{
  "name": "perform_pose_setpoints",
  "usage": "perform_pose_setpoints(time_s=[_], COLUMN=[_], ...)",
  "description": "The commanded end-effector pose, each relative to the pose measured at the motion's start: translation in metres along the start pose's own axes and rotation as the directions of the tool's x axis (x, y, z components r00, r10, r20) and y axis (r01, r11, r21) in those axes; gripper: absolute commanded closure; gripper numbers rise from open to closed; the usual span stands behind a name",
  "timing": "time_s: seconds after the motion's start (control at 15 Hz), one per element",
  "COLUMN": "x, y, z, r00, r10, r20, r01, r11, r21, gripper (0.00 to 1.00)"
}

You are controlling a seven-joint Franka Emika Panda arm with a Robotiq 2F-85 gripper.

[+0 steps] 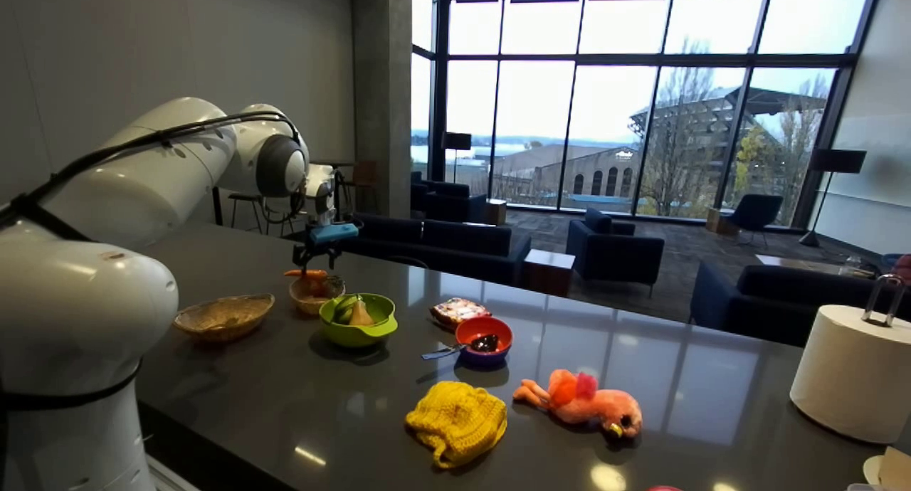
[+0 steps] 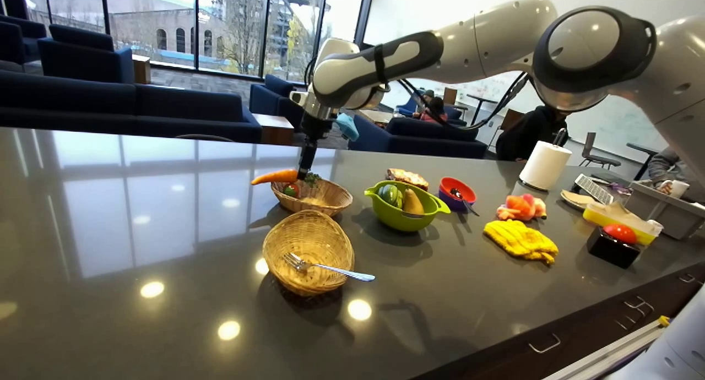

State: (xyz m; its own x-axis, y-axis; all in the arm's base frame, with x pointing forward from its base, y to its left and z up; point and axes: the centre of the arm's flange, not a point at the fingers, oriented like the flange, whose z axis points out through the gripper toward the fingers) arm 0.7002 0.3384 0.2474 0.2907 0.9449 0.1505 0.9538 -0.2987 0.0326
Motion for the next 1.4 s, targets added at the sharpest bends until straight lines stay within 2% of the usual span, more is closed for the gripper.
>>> perform_pose_setpoints(time_s=[0.0,0.53,0.6,0.67,0.8,1.07,1.33], x=[0.012,0.017,0.016,0.016,0.016,0.012,0.009], y=[0.020,0.034,0.036,0.037,0.039,0.043,0.044], z=[0.006,0.019,0.020,0.020,0.023,0.019,0.016], r00=[0.998,0.989,0.989,0.988,0.988,0.989,0.991], r10=[-0.070,-0.145,-0.145,-0.149,-0.151,-0.137,-0.126], r20=[0.010,0.036,0.039,0.039,0.044,0.046,0.043], r01=[0.069,0.143,0.143,0.147,0.148,0.135,0.124], r11=[0.997,0.988,0.988,0.988,0.987,0.990,0.991], r21=[0.016,0.052,0.054,0.055,0.059,0.050,0.043], gripper=[0.00,0.00,0.25,0.26,0.39,0.72,0.99])
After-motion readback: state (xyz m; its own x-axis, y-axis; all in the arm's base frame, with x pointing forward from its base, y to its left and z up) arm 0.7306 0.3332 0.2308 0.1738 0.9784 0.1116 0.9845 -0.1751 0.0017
